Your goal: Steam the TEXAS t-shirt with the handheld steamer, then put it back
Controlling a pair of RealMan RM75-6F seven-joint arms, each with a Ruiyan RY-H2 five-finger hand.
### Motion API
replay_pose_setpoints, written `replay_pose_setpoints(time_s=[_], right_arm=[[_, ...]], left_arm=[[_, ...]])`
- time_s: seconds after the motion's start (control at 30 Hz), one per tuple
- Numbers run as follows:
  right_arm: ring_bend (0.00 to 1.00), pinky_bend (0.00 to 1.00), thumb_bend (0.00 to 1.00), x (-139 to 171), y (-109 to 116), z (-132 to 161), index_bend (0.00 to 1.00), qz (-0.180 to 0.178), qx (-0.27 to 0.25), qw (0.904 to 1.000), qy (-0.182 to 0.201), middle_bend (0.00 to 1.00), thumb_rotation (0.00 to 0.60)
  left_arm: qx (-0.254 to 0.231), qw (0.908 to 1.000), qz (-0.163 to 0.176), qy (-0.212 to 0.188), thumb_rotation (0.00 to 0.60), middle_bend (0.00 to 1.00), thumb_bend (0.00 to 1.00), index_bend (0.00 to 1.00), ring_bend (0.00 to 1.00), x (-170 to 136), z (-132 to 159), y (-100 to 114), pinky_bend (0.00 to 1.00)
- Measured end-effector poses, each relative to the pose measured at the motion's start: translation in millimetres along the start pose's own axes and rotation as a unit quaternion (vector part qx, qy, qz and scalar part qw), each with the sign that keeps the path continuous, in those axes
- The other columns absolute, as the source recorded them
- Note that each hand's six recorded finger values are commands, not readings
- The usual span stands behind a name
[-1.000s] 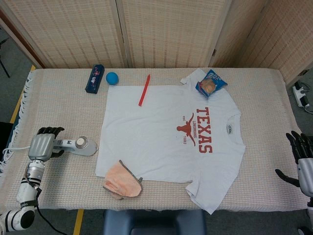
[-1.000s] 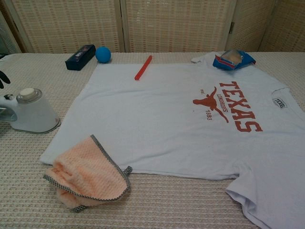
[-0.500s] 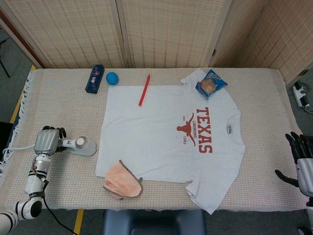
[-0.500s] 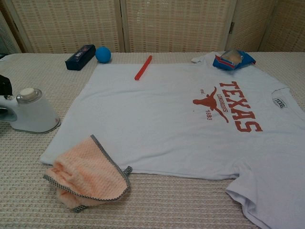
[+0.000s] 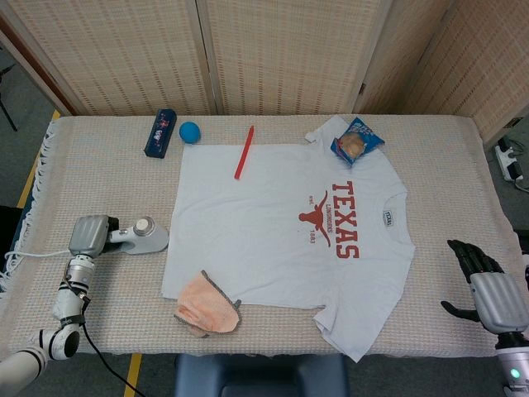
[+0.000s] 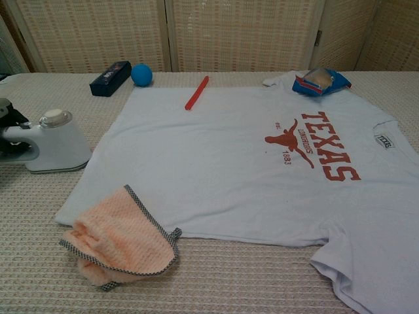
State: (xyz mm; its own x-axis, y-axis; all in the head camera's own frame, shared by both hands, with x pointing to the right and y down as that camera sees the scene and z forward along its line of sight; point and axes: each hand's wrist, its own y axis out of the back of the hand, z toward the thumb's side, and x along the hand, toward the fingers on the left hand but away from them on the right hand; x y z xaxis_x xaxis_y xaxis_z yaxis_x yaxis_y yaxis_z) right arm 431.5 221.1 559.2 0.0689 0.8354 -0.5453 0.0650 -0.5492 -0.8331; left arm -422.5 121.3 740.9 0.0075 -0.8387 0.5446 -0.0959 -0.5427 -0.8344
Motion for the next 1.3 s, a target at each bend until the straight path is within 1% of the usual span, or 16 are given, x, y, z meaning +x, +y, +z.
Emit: replay_pose_setpoints(time_s=[0.03,0.1,0.17,0.2,0.23,0.27,0.33,0.37,0.5,0.57,0.7,0.83,1.0,1.1,1.3], right_arm=[[0.08,0.2,0.17,-1.4,-4.5,3.6,0.0,0.013,-0.001,0.9999,0.008,0.09,0.6],[0.06,0.2,0.27,-5.1,-14.6,13.3,0.0,0.041,-0.002,0.9988,0.028,0.09,0.6],[0.03,0.17,0.36,-9.1,-23.4,24.2,0.0,0.066,-0.004,0.9965,0.052,0.09,0.6],[0.01,0.12,0.41,-11.3,-28.2,29.9,0.0,0.079,-0.005,0.9948,0.064,0.09,0.582],[0.0,0.09,0.44,-12.4,-30.5,32.5,0.0,0.085,-0.006,0.9939,0.07,0.09,0.551],[0.0,0.06,0.46,-14.7,-35.2,37.9,0.0,0.097,-0.009,0.9918,0.082,0.09,0.511],[0.0,0.01,0.51,-18.4,-41.6,46.3,0.0,0.113,-0.013,0.9885,0.1,0.08,0.408],[0.0,0.0,0.53,-21.2,-45.0,51.5,0.0,0.12,-0.017,0.9863,0.112,0.07,0.376],[0.0,0.0,0.61,-27.4,-58.4,63.6,0.0,0.138,-0.033,0.9798,0.141,0.03,0.326],[0.0,0.0,0.62,-32.1,-68.8,71.6,0.0,0.151,-0.038,0.9748,0.16,0.01,0.313],[0.0,0.0,0.63,-40.4,-90.8,83.4,0.0,0.18,-0.041,0.9655,0.184,0.01,0.31],[0.0,0.0,0.63,-47.2,-108.9,91.9,0.0,0.195,-0.033,0.9591,0.202,0.01,0.306],[0.0,0.0,0.62,-51.5,-127.6,99.4,0.0,0.208,-0.025,0.9533,0.218,0.01,0.309],[0.0,0.0,0.63,-52.2,-133.9,101.1,0.0,0.214,-0.024,0.9512,0.221,0.01,0.308],[0.0,0.0,0.62,-50.3,-140.7,100.1,0.0,0.22,-0.022,0.95,0.221,0.01,0.31]], left_arm=[[-0.008,0.9999,0.004,-0.004,0.6,0.99,0.39,0.84,0.85,0.2,0.8,0.8,0.75],[-0.029,0.9993,0.018,-0.014,0.6,0.99,0.39,0.85,0.86,0.8,2.8,5.4,0.76],[-0.045,0.9981,0.035,-0.025,0.6,1.0,0.39,0.86,0.86,1.0,5.2,12.3,0.76],[-0.056,0.9968,0.046,-0.033,0.6,1.0,0.39,0.87,0.87,1.0,7.6,17.5,0.76],[-0.064,0.9956,0.055,-0.04,0.6,1.0,0.39,0.87,0.87,0.9,9.7,21.8,0.76],[-0.07,0.9944,0.063,-0.048,0.6,1.0,0.39,0.87,0.87,0.7,12.3,26.2,0.76],[-0.082,0.9919,0.074,-0.064,0.6,1.0,0.39,0.87,0.87,0.1,20.0,33.7,0.77],[-0.086,0.9908,0.076,-0.071,0.6,1.0,0.39,0.87,0.87,-0.2,24.3,36.0,0.77],[-0.103,0.9847,0.085,-0.113,0.6,1.0,0.39,0.87,0.87,-2.4,54.7,46.0,0.77],[-0.105,0.9818,0.086,-0.132,0.6,1.0,0.38,0.87,0.87,-2.8,71.8,49.4,0.77],[-0.094,0.9758,0.09,-0.176,0.6,1.0,0.38,0.87,0.87,0.4,114.6,56.1,0.77],[-0.083,0.9703,0.088,-0.21,0.6,1.0,0.38,0.87,0.87,5.0,155.2,54.6,0.77],[-0.067,0.9644,0.079,-0.243,0.6,1.0,0.38,0.87,0.87,7.3,198.7,41.3,0.77],[-0.048,0.9623,0.071,-0.258,0.6,1.0,0.38,0.87,0.87,8.5,215.6,30.9,0.77],[-0.013,0.958,0.056,-0.281,0.6,1.0,0.38,0.87,0.87,7.8,237.7,7.4,0.77]])
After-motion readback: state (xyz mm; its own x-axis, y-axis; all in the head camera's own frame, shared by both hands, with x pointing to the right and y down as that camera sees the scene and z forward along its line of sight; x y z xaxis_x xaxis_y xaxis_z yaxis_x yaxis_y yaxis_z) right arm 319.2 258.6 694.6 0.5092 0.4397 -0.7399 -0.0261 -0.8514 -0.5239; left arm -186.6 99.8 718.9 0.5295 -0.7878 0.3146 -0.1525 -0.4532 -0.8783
